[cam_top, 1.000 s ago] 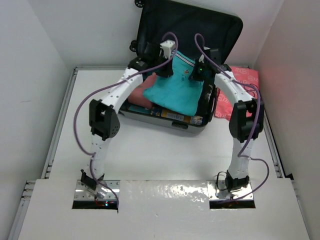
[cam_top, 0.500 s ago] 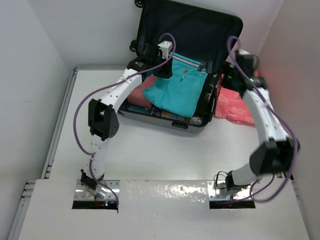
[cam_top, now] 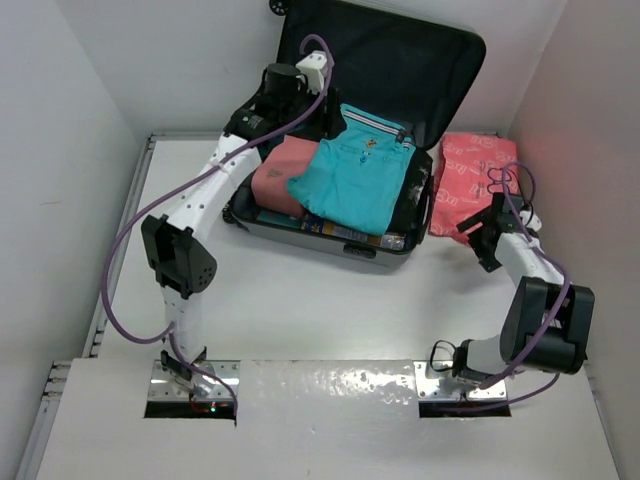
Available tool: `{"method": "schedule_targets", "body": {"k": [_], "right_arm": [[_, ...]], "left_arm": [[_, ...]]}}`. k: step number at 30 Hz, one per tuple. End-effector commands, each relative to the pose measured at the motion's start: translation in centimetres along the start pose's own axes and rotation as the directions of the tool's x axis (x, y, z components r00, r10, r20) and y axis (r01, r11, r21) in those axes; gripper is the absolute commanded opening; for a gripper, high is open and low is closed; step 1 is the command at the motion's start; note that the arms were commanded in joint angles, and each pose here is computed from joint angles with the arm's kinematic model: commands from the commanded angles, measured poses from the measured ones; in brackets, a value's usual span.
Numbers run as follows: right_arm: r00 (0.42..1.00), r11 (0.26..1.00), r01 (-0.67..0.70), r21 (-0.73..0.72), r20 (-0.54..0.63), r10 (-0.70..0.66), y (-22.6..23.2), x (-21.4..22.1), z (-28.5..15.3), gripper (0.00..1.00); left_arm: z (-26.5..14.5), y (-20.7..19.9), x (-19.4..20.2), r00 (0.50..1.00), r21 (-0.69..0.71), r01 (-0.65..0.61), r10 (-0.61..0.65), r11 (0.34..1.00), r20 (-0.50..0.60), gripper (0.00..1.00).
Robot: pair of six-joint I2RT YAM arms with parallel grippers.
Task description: Pack the luggage
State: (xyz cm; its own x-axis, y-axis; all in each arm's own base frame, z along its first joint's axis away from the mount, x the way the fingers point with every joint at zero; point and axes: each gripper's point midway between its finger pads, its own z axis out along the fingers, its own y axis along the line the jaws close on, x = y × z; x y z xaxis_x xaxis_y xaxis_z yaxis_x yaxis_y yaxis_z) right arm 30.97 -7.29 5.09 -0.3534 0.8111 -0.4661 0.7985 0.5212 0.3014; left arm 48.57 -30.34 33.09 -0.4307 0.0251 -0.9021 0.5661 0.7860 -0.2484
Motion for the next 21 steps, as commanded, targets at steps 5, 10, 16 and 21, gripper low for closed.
{"method": "schedule_targets", "body": {"k": [5,10,16,21], "right_arm": [[0.953,0.984,-0.165,-0.067,0.246,0.176,2.4,-5.4,3.1,0.91],[0.934,0.959,-0.244,-0.145,0.229,0.273,3.6,-5.5,5.1,0.96],[0.919,0.939,-0.34,-0.054,0.191,0.344,2.1,-3.9,7.5,0.93],[0.92,0.935,-0.353,0.011,0.186,0.345,0.4,-2.6,8.2,0.5]], "left_arm": [[-2.6,0.8,0.3,0.999,0.0,0.028,-0.028,1.0,-0.023,0.54],[-2.8,2.7,0.6,0.998,-0.027,0.06,-0.061,0.998,-0.03,0.54],[-3.1,3.3,0.1,0.996,-0.032,0.083,-0.083,0.996,-0.014,0.54],[-3.3,3.5,0.0,0.997,-0.038,0.082,-0.082,0.996,-0.011,0.54]]}}
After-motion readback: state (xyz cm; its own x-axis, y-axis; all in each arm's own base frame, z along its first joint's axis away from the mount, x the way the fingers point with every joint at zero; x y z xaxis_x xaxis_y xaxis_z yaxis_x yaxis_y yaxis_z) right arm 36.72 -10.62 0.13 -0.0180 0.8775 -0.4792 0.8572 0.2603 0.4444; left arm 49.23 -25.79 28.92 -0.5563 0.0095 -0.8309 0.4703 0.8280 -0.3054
